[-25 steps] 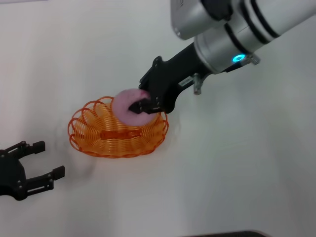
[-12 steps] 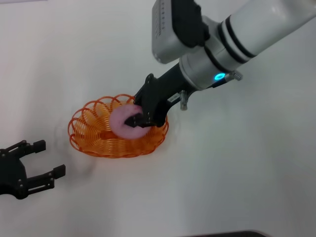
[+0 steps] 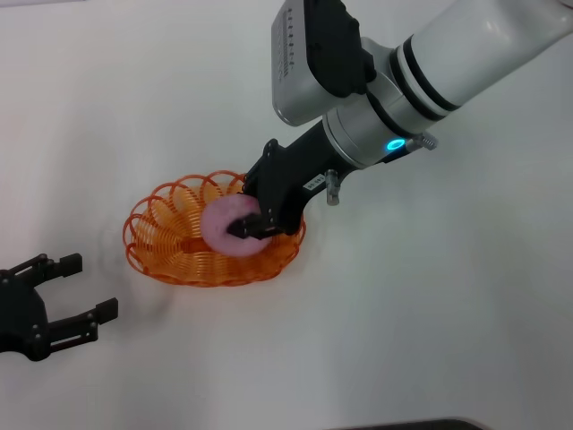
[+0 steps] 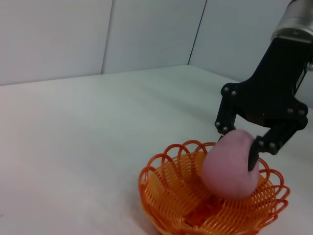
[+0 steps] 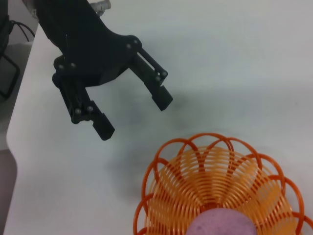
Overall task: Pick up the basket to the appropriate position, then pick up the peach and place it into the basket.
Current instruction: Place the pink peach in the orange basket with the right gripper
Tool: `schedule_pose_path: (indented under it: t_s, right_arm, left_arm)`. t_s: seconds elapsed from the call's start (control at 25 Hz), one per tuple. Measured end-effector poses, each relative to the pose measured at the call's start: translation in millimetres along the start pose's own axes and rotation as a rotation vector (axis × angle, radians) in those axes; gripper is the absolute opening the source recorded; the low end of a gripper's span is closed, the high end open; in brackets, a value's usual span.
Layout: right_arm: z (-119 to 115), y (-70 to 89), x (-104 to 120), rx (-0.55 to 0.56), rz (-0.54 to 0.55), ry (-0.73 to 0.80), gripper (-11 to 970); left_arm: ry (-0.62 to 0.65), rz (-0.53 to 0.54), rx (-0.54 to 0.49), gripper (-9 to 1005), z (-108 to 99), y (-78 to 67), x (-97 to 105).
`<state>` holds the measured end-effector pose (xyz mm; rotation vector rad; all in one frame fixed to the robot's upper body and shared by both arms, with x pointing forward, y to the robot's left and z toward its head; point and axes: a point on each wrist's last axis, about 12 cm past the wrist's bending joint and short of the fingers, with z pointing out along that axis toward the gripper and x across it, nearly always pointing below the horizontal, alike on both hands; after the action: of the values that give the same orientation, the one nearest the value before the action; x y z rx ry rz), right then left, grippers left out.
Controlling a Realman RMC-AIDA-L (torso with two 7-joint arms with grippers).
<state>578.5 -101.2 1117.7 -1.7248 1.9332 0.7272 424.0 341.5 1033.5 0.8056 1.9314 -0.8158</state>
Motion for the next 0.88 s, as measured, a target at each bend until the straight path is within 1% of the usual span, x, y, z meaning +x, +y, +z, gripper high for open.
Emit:
schedule_pose_path:
  t_s: [0.2,0.4,0.64,0.72,0.88]
  right_arm:
    - [1.6,-0.9,4.7,-0.003,0.021,-0.002,254]
    - [1.7,-1.6,5.7,-0.002,0.024,-0.009,496]
    - [1.6,-2.2,5.6,0.003,0.022,-0.013,751]
    - [1.6,-2.2,5.6,0.003,0.019,-0.014,959]
    - [1.4,-1.8,5.3,0.002,0.016,-0.022,959]
  left_arm:
    - [-0.001,0.002,0.000,858,0.4,0.4,-0.7]
    - [-0.001,0.003,0.001,858,0.7,0.6,-1.1]
    - [-0.002,0.002,0.002,859,1.0,0.5,-1.0]
    - [-0.002,0.002,0.002,859,0.9,0.5,-0.9]
    - [-0.002,0.003,0.003,859,1.2,0.5,-1.2]
